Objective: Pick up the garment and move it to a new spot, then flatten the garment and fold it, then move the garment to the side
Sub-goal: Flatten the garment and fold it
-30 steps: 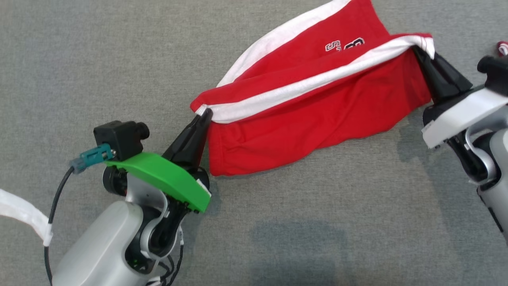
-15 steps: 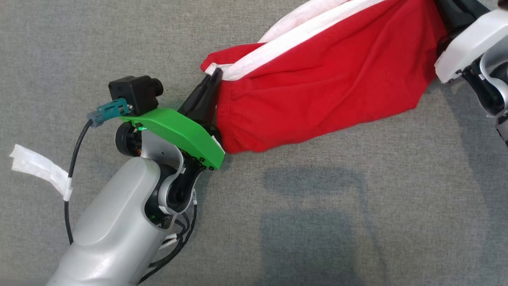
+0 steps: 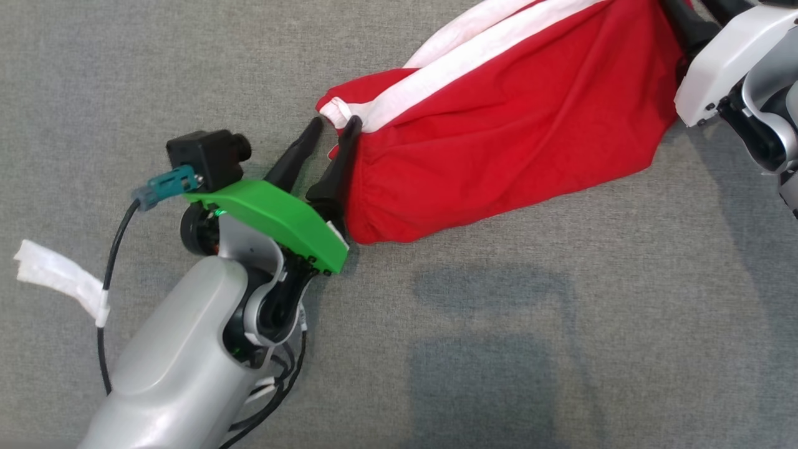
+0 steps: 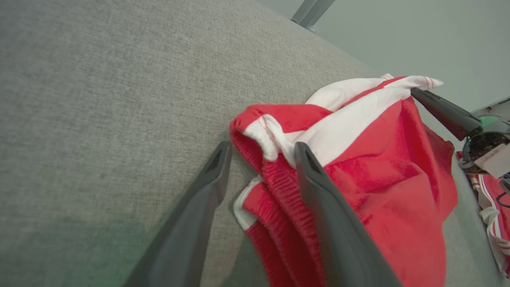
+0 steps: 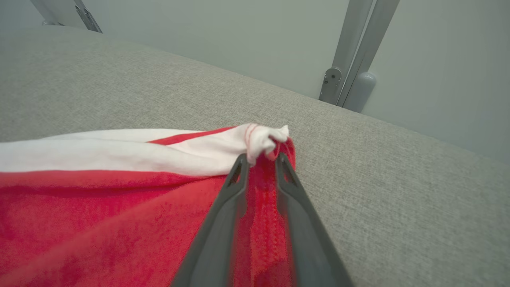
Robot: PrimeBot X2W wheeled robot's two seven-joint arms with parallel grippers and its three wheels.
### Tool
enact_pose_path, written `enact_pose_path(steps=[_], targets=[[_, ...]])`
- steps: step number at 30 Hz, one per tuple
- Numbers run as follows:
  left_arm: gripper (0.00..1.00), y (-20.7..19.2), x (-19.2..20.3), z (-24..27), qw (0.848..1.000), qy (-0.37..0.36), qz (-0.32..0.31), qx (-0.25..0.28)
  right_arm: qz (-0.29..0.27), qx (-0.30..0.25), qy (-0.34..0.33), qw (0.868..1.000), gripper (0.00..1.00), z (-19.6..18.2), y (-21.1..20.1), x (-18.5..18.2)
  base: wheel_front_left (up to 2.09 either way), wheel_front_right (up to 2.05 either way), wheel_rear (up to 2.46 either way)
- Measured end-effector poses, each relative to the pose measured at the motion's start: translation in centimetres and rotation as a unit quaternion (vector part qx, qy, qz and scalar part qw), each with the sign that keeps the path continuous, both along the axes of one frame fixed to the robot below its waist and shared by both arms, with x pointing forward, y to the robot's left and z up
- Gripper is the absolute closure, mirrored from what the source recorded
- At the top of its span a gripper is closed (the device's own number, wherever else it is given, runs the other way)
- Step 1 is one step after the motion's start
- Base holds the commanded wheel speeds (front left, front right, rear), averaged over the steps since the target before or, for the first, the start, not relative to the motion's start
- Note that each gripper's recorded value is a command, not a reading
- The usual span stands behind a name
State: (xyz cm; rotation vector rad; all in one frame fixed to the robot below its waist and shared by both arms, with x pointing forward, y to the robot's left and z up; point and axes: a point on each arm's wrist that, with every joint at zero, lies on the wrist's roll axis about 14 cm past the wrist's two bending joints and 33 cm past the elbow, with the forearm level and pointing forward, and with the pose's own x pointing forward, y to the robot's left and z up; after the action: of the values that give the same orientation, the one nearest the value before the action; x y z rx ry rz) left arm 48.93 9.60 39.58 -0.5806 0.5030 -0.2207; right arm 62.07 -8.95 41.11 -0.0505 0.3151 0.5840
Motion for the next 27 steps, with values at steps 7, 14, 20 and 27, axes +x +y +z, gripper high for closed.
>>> enact_pose_path(steps=[7,14,20,27], targets=[[0.00,2.7,-1.5,1.3,0.998,-0.037,0.037,0.040,-0.005,-0.040,0.028,0.999,0.00,0.9,-2.3,-1.2,0.00,0.00,0.00],[0.00,4.9,-2.9,5.4,0.978,-0.157,0.075,0.120,-0.032,-0.068,0.085,0.994,0.00,2.1,-5.5,-1.5,0.00,0.00,0.00],[0.00,5.3,-3.7,5.6,0.970,-0.175,0.096,0.142,-0.026,-0.049,0.138,0.989,0.00,-0.2,-3.2,-1.2,0.00,0.00,0.00],[0.00,5.4,-3.9,4.8,0.969,-0.173,0.117,0.129,0.003,-0.091,0.196,0.976,0.00,-4.4,-0.3,-1.2,0.00,0.00,0.00]])
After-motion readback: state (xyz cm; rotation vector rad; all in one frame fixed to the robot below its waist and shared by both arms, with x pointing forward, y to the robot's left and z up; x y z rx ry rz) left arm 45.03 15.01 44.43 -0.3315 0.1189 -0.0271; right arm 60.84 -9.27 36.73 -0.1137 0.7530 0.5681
